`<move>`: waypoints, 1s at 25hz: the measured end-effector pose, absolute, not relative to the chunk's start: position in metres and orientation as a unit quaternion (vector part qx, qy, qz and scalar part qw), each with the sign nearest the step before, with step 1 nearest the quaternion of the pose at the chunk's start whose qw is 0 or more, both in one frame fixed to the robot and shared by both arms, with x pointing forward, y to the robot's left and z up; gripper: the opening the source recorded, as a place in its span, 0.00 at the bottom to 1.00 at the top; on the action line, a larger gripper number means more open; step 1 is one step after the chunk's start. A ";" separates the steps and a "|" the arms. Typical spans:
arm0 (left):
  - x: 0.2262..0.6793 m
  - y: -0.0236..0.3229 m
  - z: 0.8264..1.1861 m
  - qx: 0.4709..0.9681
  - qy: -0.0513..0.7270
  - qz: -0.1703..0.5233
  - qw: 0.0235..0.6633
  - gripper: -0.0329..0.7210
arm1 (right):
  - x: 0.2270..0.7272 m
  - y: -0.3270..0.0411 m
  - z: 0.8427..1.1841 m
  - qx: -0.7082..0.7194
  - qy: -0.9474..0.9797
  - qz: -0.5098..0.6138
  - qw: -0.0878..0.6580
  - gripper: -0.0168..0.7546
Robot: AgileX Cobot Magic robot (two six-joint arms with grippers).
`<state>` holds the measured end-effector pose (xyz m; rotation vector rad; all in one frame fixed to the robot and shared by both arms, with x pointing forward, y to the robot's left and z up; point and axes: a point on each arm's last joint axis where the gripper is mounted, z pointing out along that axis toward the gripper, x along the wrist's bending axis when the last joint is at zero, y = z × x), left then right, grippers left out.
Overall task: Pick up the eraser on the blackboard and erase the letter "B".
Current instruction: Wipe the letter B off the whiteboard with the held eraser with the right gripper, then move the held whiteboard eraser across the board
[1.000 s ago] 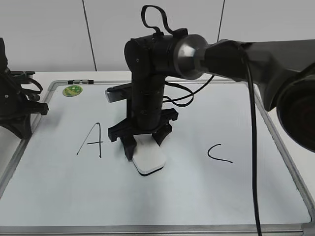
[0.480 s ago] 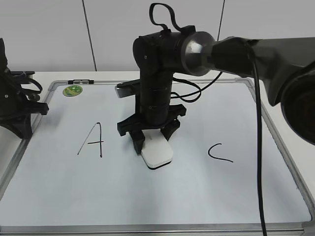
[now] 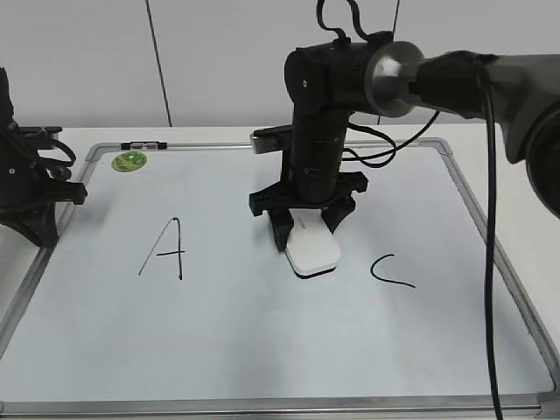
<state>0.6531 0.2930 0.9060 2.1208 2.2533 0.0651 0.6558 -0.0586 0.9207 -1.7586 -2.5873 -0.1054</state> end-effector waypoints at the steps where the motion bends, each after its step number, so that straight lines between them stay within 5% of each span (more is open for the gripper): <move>1: 0.653 0.293 0.906 0.685 0.728 0.021 0.023 0.09 | 0.657 -0.061 0.921 -0.565 -0.824 -0.033 0.005 0.70; 7: 0.653 0.293 0.906 0.685 0.728 0.021 0.023 0.09 | 0.662 -0.073 0.933 -0.562 -0.826 -0.029 -0.028 0.70; 14: 0.653 0.293 0.906 0.685 0.728 0.021 0.023 0.09 | 0.682 -0.124 1.003 -0.597 -0.791 -0.076 -0.107 0.70; 25: 0.653 0.294 0.906 0.684 0.729 0.021 0.023 0.09 | 0.710 -0.232 1.003 -0.677 -0.725 -0.061 -0.111 0.70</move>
